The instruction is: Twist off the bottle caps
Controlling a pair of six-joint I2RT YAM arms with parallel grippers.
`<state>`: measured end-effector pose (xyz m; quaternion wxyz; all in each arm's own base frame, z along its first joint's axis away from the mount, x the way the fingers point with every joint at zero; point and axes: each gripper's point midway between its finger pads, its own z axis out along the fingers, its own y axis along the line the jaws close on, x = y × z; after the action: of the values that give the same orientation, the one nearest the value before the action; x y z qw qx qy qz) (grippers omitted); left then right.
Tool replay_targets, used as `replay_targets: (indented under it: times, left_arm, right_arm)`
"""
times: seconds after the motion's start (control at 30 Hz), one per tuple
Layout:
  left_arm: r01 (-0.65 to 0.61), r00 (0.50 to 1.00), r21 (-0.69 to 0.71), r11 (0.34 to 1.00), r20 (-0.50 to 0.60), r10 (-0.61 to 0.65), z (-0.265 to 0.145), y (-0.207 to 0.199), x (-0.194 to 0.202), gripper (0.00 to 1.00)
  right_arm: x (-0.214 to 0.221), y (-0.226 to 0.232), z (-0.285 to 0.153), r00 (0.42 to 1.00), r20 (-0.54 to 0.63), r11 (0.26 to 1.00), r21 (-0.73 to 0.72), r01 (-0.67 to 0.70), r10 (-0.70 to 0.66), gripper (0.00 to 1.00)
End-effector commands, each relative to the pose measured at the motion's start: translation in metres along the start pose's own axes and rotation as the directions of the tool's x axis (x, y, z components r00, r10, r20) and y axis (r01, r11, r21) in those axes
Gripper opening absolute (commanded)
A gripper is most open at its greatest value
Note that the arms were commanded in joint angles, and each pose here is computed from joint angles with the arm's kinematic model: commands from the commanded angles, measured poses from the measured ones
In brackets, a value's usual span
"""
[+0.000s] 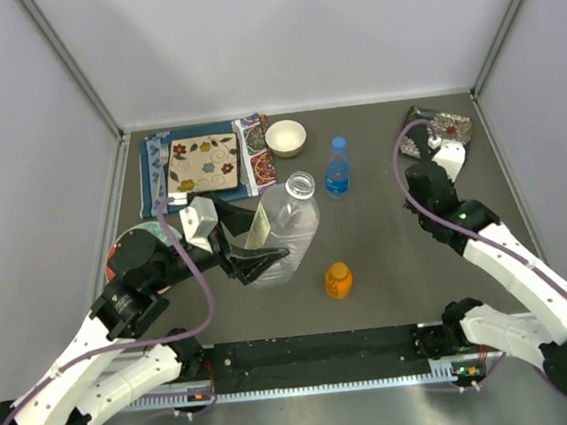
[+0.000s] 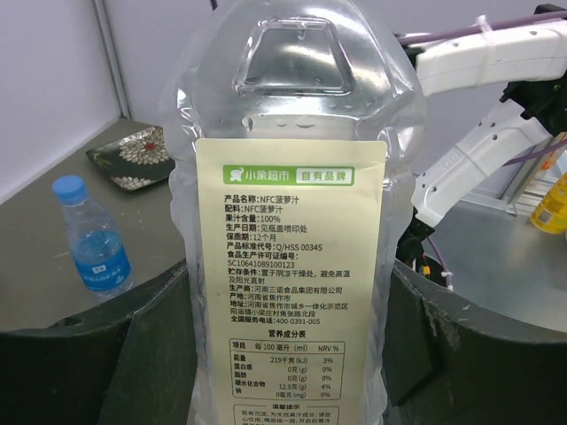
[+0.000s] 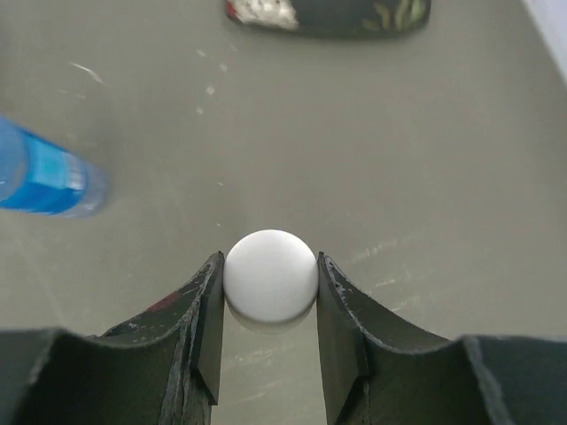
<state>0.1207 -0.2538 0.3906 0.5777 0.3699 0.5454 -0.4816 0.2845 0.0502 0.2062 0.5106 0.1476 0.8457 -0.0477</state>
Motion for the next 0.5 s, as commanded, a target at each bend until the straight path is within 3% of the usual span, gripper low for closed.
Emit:
replay_targets:
  times: [0.0, 0.23, 0.47]
  left_arm:
    - [-0.02, 1.0, -0.036, 0.999, 0.006, 0.02, -0.004, 0.006, 0.002, 0.21]
    - [-0.006, 1.0, -0.034, 0.999, 0.023, 0.007, -0.01, 0.003, 0.006, 0.2]
    - [-0.001, 1.0, -0.048, 0.999, 0.009, 0.001, -0.009, 0.006, 0.012, 0.21]
  right_arm:
    - [0.037, 0.004, 0.036, 0.977, -0.106, 0.983, 0.014, -0.185, 0.185, 0.0]
    - [0.099, 0.001, 0.088, 0.952, -0.258, 0.985, 0.093, -0.143, 0.162, 0.0]
    - [0.13, 0.002, 0.107, 0.933, -0.339, 0.989, 0.12, -0.085, 0.121, 0.0]
